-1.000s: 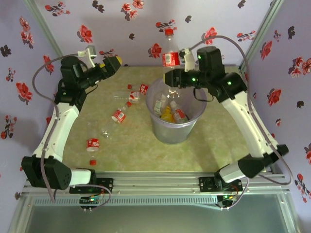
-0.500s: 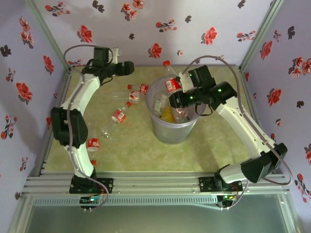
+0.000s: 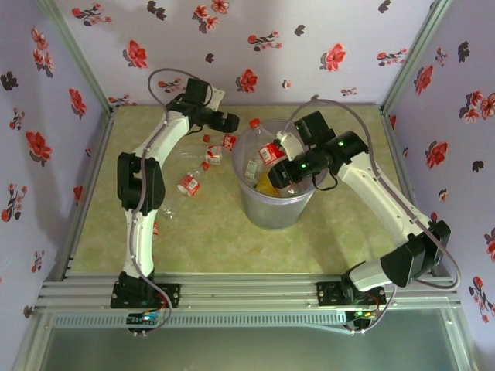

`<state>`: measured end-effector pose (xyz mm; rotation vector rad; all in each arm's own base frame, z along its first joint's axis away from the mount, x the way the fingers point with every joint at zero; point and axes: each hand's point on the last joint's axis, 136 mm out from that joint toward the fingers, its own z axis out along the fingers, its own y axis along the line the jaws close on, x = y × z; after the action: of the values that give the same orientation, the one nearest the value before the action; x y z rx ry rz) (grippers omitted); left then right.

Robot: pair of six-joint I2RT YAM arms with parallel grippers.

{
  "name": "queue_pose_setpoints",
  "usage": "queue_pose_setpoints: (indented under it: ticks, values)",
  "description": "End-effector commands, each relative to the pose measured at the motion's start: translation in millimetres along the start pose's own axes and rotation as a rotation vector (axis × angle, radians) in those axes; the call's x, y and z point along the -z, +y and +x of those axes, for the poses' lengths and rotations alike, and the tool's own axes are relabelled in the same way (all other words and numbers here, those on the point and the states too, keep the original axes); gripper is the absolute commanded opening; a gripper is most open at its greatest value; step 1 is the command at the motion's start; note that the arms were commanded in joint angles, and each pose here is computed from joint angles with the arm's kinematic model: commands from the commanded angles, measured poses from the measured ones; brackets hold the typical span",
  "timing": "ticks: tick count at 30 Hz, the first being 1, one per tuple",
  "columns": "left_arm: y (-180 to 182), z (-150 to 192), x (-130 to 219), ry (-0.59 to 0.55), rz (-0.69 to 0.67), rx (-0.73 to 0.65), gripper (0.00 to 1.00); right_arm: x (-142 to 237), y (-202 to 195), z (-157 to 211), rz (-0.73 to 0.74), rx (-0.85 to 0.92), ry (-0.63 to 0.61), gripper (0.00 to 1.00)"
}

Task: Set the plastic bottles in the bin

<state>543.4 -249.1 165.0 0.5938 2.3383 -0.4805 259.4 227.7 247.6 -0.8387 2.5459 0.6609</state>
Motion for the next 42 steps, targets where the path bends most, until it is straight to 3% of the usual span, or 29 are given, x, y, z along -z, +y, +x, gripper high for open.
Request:
queue_pose_setpoints:
  ticks: [1, 8, 15, 25, 32, 36, 42]
  values:
    - [-4.5, 6.2, -7.6, 0.039, 0.004, -0.085, 1.00, 10.8, 2.7, 7.9, 0.012, 0.040, 0.048, 0.70]
    - [-1.4, 25.6, -24.9, 0.101, 0.011, -0.103, 1.00, 37.7, -3.3, -22.1, 0.091, 0.063, -0.056, 0.73]
    - [3.0, 42.0, -36.6, 0.155, 0.010, -0.087, 0.97, 25.2, -16.7, -69.1, 0.129, -0.053, -0.158, 0.50]
    - [12.2, 58.0, -36.3, 0.190, -0.035, -0.055, 0.88, -33.0, -40.6, -11.7, 0.253, -0.111, 0.144, 0.45]
    - [17.2, 64.0, -32.8, 0.210, -0.068, -0.060, 0.84, -35.3, -48.8, 11.4, 0.304, -0.130, 0.206, 0.44]
    - [19.2, 68.4, -28.5, 0.233, -0.082, -0.055, 0.73, -13.4, -52.9, 4.4, 0.354, -0.118, 0.167, 0.44]
    - [12.2, 61.5, -10.3, 0.224, -0.082, -0.088, 0.69, 24.8, -42.4, -21.2, 0.311, -0.118, 0.007, 0.55]
